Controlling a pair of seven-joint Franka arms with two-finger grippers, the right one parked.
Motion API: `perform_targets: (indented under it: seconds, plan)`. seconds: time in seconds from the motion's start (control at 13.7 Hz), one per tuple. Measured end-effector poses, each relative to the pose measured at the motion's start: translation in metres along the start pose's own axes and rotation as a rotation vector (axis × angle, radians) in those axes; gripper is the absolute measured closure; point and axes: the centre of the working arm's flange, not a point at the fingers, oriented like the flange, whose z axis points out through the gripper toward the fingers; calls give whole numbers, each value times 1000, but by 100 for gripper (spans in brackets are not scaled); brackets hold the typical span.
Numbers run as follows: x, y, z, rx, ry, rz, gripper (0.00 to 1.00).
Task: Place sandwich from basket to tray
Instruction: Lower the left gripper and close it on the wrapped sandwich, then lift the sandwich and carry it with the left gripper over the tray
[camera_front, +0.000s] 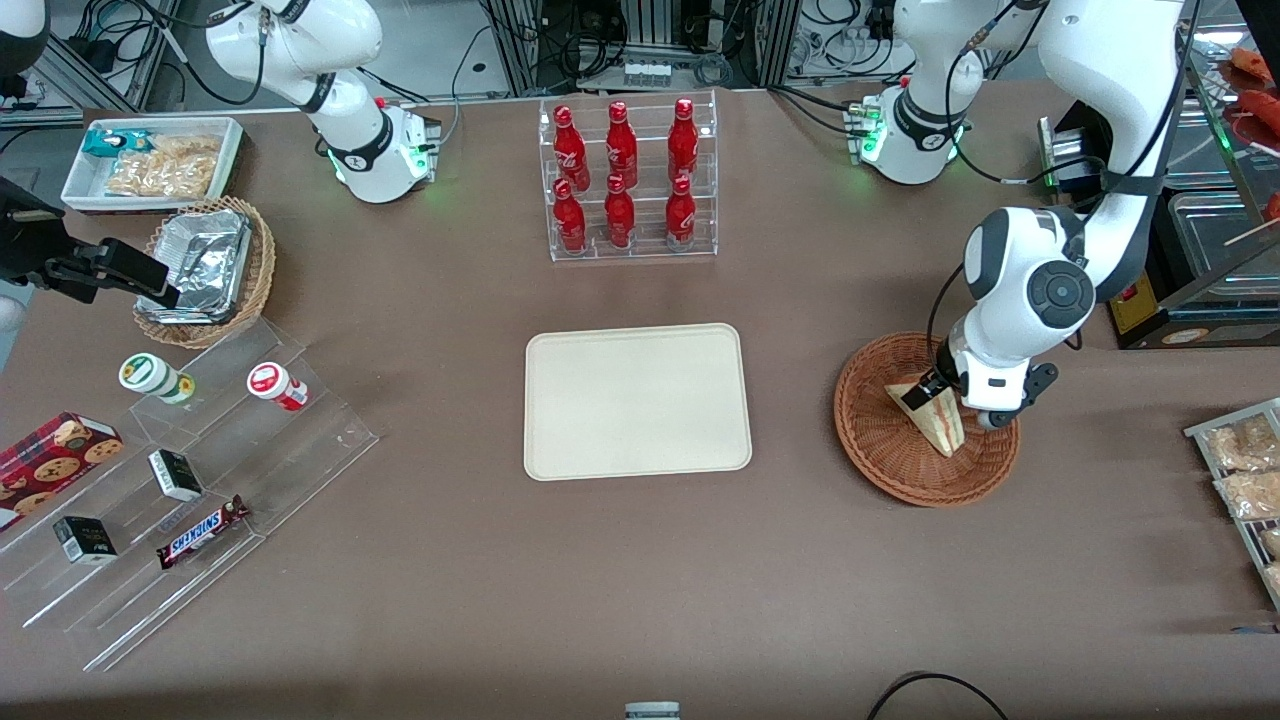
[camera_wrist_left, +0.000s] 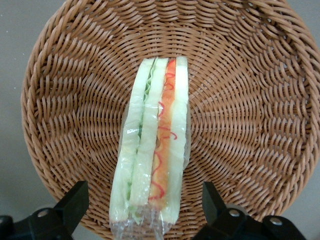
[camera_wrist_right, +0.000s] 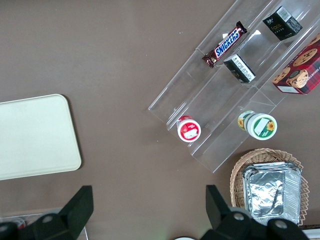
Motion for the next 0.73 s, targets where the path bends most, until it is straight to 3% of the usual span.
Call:
perform_targets:
  seconds: [0.22,0.37,0.59,0.73]
  plan:
    - [1,0,10,5,-6,-4,4]
    - [1,1,14,5,-7,-6,20]
    - [3,2,11,0,-3,-7,55]
    - [7,6,1,-9,7,-6,68]
